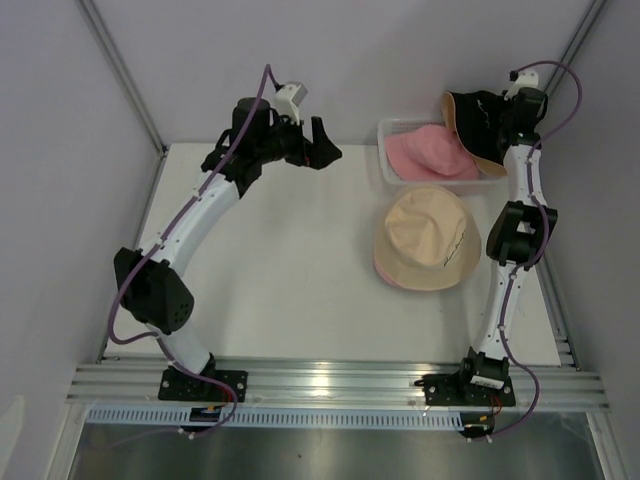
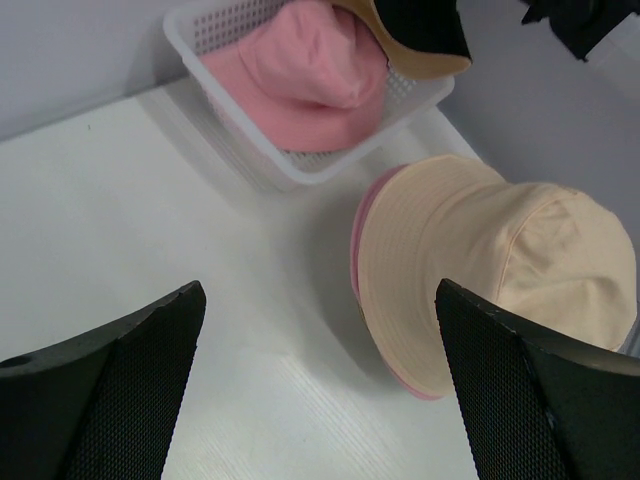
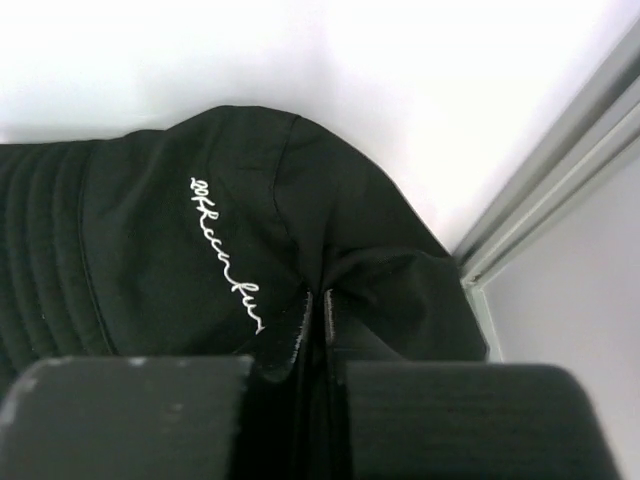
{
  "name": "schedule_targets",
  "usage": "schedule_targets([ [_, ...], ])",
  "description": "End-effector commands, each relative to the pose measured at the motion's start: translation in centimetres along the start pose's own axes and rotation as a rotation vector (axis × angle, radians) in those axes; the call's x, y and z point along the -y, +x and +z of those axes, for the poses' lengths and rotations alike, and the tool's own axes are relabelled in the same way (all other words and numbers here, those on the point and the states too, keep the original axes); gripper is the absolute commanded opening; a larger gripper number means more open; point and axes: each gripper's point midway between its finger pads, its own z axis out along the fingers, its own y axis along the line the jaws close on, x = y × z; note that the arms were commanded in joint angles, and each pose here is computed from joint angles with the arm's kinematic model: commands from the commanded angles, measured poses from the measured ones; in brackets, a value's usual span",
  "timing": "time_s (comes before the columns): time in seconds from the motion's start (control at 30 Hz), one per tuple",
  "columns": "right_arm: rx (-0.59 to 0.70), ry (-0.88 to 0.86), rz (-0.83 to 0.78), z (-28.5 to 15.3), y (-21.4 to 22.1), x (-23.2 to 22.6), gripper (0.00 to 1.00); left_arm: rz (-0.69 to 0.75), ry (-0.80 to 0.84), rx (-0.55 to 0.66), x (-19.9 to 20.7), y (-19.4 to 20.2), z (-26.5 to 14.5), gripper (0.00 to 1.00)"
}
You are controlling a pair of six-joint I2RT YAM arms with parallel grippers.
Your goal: Stack the hats
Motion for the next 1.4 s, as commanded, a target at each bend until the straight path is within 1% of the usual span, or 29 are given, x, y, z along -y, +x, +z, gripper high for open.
schedule_targets([
  [0.0, 0.128, -0.016, -0.003, -1.3, -5.6, -1.5, 0.0, 0.1, 0.041, 0.117, 1.7, -5.4, -1.1, 1.0],
  [0.03, 0.162, -0.036, 0.012, -2.4, -7.7, -1.9, 0.0, 0.098, 0.036, 0.118, 1.7, -5.6, -1.1, 1.0],
  [0.1, 0.19, -0.089, 0.033, -3.7, -9.8, -3.4, 0.0, 0.098, 0.025, 0.13, 1.7, -6.1, -1.4, 0.99],
  [0.13, 0.207, -0.101, 0.03, -4.6, -11.1, -4.0, 0.0, 0.099, 0.02, 0.139, 1.7, -6.3, -1.6, 1.0],
  [0.17, 0.248, -0.113, 0.02, -6.5, -13.9, -4.5, 0.0, 0.1, 0.014, 0.143, 1.7, -6.5, -1.7, 0.99],
  [0.23, 0.27, -0.163, -0.014, -8.5, -15.9, -7.2, 0.0, 0.086, -0.01, 0.15, 1.5, -7.0, -1.9, 0.99],
  [0.27, 0.322, -0.175, -0.026, -11.1, -18.9, -8.0, 0.0, 0.084, -0.005, 0.161, 1.9, -7.7, -2.1, 1.0],
  [0.3, 0.328, -0.212, -0.036, -12.2, -19.5, -9.9, 0.0, 0.083, 0.004, 0.17, 2.4, -8.3, -2.5, 0.99],
  [0.37, 0.365, -0.241, -0.043, -14.8, -21.7, -11.3, 0.0, 0.059, 0.015, 0.167, 2.9, -8.6, -2.8, 0.99],
  [0.4, 0.406, -0.253, -0.05, -17.6, -24.1, -11.9, 0.0, 0.049, 0.035, 0.187, 3.7, -9.2, -3.6, 0.99],
  [0.43, 0.411, -0.274, -0.057, -18.8, -24.5, -13.0, 0.0, 0.03, 0.043, 0.18, 3.8, -8.6, -3.6, 1.0],
  [0.47, 0.421, -0.29, -0.059, -20.2, -25.2, -13.5, 0.0, 0.002, 0.053, 0.205, 4.2, -9.1, -3.9, 0.99],
  [0.5, 0.464, -0.325, -0.065, -23.4, -27.3, -14.1, 0.0, -0.013, 0.057, 0.22, 4.7, -9.5, -4.6, 1.0],
  [0.57, 0.446, -0.392, -0.064, -25.3, -26.4, -15.6, 0.0, -0.102, 0.047, 0.202, 4.6, -9.0, -4.6, 1.0],
  [0.6, 0.496, -0.41, -0.073, -28.7, -28.2, -16.0, 0.0, -0.126, 0.051, 0.194, 4.8, -8.9, -4.7, 1.0],
  [0.63, 0.452, -0.455, -0.088, -28.7, -25.9, -18.1, 0.0, -0.15, 0.064, 0.175, 5.0, -8.3, -4.6, 0.99],
  [0.77, 0.442, -0.519, -0.142, -33.5, -24.0, -20.5, 0.0, -0.24, 0.101, 0.138, 5.7, -6.2, -4.9, 0.99],
  [0.8, 0.423, -0.525, -0.145, -34.3, -23.2, -20.6, 0.0, -0.231, 0.119, 0.154, 6.1, -6.5, -5.4, 1.0],
  [0.83, 0.458, -0.52, -0.143, -37.0, -24.0, -20.2, 0.0, -0.22, 0.135, 0.18, 6.9, -7.1, -6.6, 1.0],
  [0.87, 0.416, -0.52, -0.138, -36.9, -21.9, -20.3, 0.0, -0.228, 0.123, 0.172, 6.7, -6.3, -6.7, 0.99],
  [0.9, 0.417, -0.517, -0.126, -37.7, -21.5, -20.2, 0.0, -0.222, 0.115, 0.182, 6.7, -6.3, -7.2, 1.0],
  [0.93, 0.451, -0.515, -0.116, -40.3, -22.1, -19.6, 0.0, -0.2, 0.116, 0.216, 7.5, -7.1, -8.9, 1.0],
  [0.97, 0.406, -0.526, -0.117, -40.3, -19.9, -19.6, 0.0, -0.201, 0.082, 0.211, 6.8, -6.0, -9.0, 1.0],
  [1.03, 0.402, -0.548, -0.12, -42.0, -18.7, -19.5, 0.0, -0.186, 0.065, 0.23, 6.7, -5.6, -10.0, 0.99],
  [1.07, 0.429, -0.563, -0.128, -43.9, -18.6, -19.3, 0.0, -0.159, 0.073, 0.267, 7.5, -6.3, -11.6, 0.99],
  [1.1, 0.389, -0.564, -0.133, -43.5, -16.5, -19.4, 0.0, -0.16, 0.061, 0.267, 7.2, -5.7, -11.8, 1.0],
  [1.17, 0.37, -0.552, -0.148, -44.4, -15.1, -18.9, 0.0, -0.141, 0.073, 0.29, 7.8, -5.5, -13.0, 1.0],
  [1.27, 0.285, -0.546, -0.183, -44.4, -12.0, -18.8, 0.0, -0.132, 0.081, 0.274, 7.9, -4.3, -13.4, 0.99],
  [1.37, 0.262, -0.585, -0.188, -46.2, -10.7, -19.0, 0.0, -0.137, 0.056, 0.257, 7.3, -3.5, -13.2, 0.99],
])
